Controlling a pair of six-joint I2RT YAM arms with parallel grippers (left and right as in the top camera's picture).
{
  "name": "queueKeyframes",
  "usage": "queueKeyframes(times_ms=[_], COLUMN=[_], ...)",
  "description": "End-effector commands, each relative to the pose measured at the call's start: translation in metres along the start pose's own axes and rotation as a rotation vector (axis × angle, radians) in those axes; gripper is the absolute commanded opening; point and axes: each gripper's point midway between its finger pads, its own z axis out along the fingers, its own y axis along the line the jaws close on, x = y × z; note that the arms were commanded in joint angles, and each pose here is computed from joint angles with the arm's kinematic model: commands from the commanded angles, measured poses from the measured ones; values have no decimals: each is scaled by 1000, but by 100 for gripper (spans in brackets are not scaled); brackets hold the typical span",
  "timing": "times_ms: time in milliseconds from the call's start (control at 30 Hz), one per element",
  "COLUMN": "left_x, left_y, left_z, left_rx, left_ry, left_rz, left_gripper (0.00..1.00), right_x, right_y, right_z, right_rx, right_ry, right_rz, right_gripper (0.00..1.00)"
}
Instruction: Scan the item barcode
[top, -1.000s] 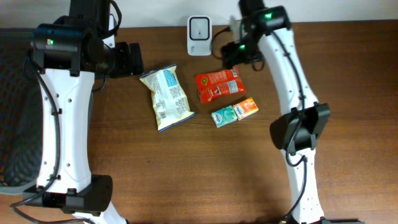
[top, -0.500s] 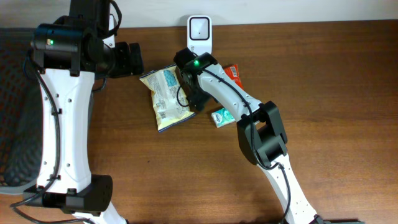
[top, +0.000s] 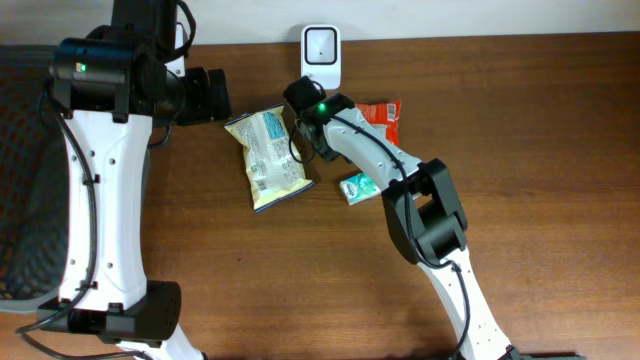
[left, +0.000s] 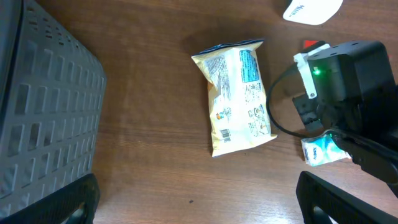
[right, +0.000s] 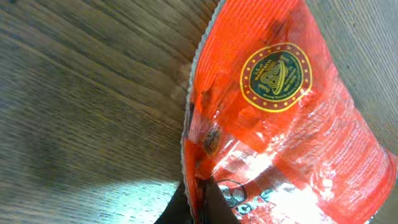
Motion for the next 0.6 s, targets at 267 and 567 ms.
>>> queueKeyframes(times_ms=[267, 567], left_x=[0, 0], left_y=[2, 1], left_z=[-8, -8], left_rx=[-5, -4], left_ry=[-22, -21], left_rz=[-15, -12], left_gripper=[99, 99], right_x=[-41, -10], right_y=[-78, -76], right_z=[-166, -162], right_rx=[-120, -727], right_ry=[-233, -135], right_rz=[280, 460], right_gripper=[4, 4])
